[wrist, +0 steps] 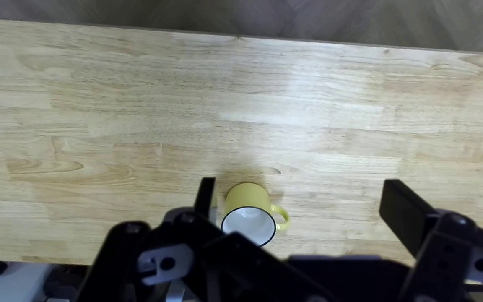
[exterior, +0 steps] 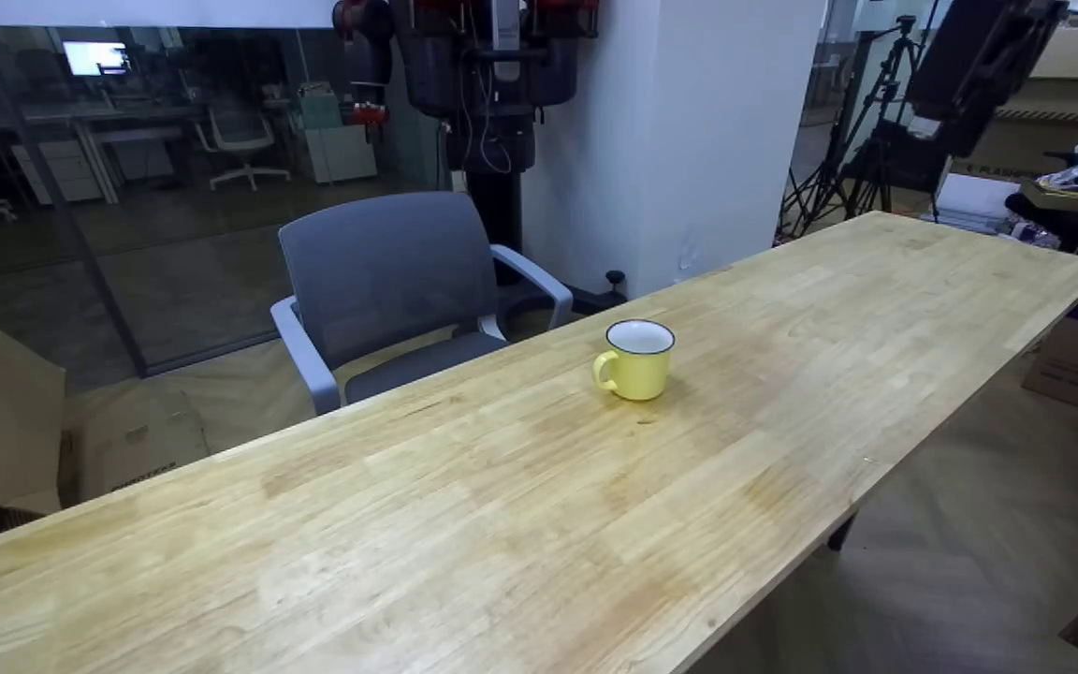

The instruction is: Move the yellow mug forwards

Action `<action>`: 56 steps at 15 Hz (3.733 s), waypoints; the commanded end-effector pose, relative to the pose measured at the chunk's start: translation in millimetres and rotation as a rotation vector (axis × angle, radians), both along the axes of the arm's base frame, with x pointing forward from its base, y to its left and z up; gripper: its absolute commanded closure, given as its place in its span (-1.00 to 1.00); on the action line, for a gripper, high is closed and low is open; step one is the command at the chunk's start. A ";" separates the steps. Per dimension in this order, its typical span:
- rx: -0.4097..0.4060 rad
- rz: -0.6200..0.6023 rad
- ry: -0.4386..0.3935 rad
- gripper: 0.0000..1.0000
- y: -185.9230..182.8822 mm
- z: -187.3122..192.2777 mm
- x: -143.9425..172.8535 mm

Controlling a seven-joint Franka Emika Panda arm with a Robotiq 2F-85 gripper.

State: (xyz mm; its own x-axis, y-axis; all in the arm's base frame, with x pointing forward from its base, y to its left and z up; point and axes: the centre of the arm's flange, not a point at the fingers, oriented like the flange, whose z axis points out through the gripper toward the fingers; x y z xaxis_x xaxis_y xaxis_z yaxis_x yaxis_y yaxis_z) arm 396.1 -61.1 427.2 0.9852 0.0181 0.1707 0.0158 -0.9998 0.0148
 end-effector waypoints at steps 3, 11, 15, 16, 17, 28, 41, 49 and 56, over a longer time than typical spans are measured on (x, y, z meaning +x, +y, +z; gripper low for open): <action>0.034 -0.078 0.009 -1.00 -10.0 -10.6 40.3; -0.036 -0.042 0.197 -1.00 -44.5 -81.2 166.2; -0.042 -0.033 0.213 -1.00 -40.4 -104.5 146.5; -0.043 -0.031 0.222 -1.00 -40.7 -110.8 152.3; -0.045 -0.030 0.226 -1.00 -41.2 -113.1 155.1; 0.042 -0.184 0.056 -1.00 -59.8 -177.7 221.7; 0.009 -0.204 0.240 -1.00 -75.3 -274.1 271.9; -0.050 -0.167 0.159 -1.00 -76.9 -279.3 296.5; -0.071 -0.131 0.145 -1.00 -71.9 -290.1 312.6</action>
